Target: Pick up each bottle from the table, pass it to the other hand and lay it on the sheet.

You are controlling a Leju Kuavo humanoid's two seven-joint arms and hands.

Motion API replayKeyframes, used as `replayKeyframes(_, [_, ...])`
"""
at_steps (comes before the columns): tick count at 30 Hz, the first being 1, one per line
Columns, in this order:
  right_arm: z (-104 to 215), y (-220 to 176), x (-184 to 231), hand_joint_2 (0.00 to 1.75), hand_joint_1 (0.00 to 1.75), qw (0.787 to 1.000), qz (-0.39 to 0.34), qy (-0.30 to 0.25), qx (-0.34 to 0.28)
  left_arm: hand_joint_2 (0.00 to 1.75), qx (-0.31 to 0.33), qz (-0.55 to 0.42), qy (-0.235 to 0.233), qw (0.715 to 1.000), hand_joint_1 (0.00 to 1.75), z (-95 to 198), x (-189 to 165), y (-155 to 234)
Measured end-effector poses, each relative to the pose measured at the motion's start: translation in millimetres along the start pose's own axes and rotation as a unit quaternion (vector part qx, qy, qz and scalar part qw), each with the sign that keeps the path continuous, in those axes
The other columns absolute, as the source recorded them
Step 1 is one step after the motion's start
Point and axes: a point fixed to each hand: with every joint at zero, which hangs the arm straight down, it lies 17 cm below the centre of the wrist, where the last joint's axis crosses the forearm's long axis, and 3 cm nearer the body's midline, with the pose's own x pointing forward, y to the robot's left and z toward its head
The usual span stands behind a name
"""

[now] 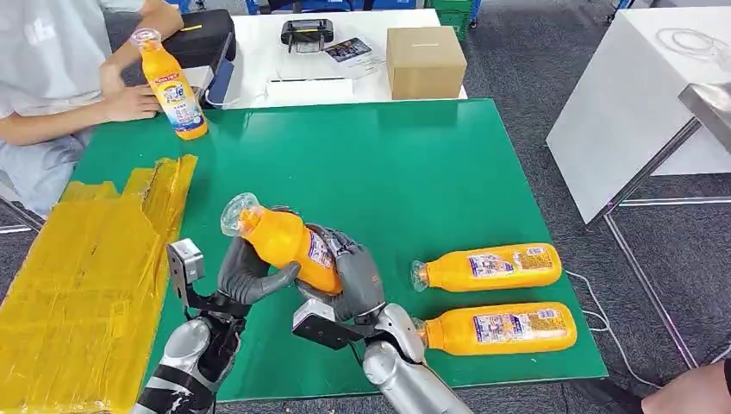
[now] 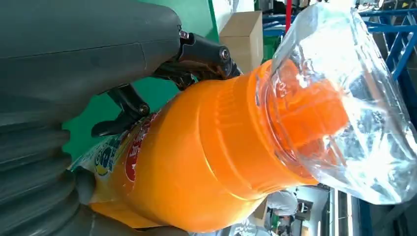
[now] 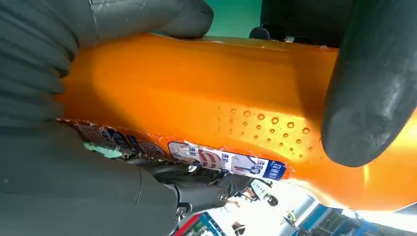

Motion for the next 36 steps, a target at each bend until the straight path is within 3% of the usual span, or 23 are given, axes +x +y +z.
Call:
replayKeyframes(1, [0.1,0.0,0.1,1.75,1.75,1.0,0.0,0.0,0.0,1.75,0.0,0.0,0.0,1.0,1.75,-0.1,0.0,0.1])
replayKeyframes(2, [0.1,-0.6,0.0,1.75,1.19,1.0,0.001,0.0,-0.002,1.75,0.001,-0.001,0.0,1.0,1.75,-0.1,0.0,0.5])
replayKeyframes(3, [0.3,-1.0,0.1,1.75,0.1,1.0,0.001,-0.001,-0.003,1.75,0.002,-0.002,0.0,1.0,1.75,-0.2,0.0,0.9])
replayKeyframes(4, [0.3,-2.3,0.6,1.75,0.0,1.0,0.003,-0.002,-0.007,1.75,0.004,-0.003,-0.001,1.0,1.75,-0.2,0.3,1.4])
replayKeyframes(15, [8.8,-33.6,28.0,1.75,0.0,0.997,-0.007,-0.029,-0.073,1.75,0.045,-0.092,-0.041,0.994,1.75,-15.1,26.2,22.2])
replayKeyframes(19, [13.5,-53.2,40.2,1.75,0.0,0.993,-0.02,-0.041,-0.11,1.75,0.102,-0.209,-0.057,0.971,1.75,-16.1,37.5,49.9])
replayKeyframes(22, [18.8,-78.5,50.3,1.75,0.0,0.988,-0.031,-0.051,-0.146,1.75,0.142,-0.341,-0.064,0.927,1.75,-12.8,49.3,78.6])
replayKeyframes(24, [23.4,-99.9,58.6,1.75,0.0,0.982,-0.037,-0.061,-0.173,1.75,0.158,-0.448,-0.063,0.878,1.75,-7.8,56.1,95.2])
replayKeyframes(30, [41.3,-147.7,68.9,1.75,0.0,0.968,-0.051,-0.075,-0.234,1.75,0.156,-0.704,-0.048,0.691,1.75,11.5,63.2,130.9])
replayKeyframes(36, [52.0,-174.4,69.6,1.75,0.0,0.96,-0.058,-0.082,-0.262,1.75,0.112,-0.839,-0.007,0.533,1.75,39.7,53.4,162.9])
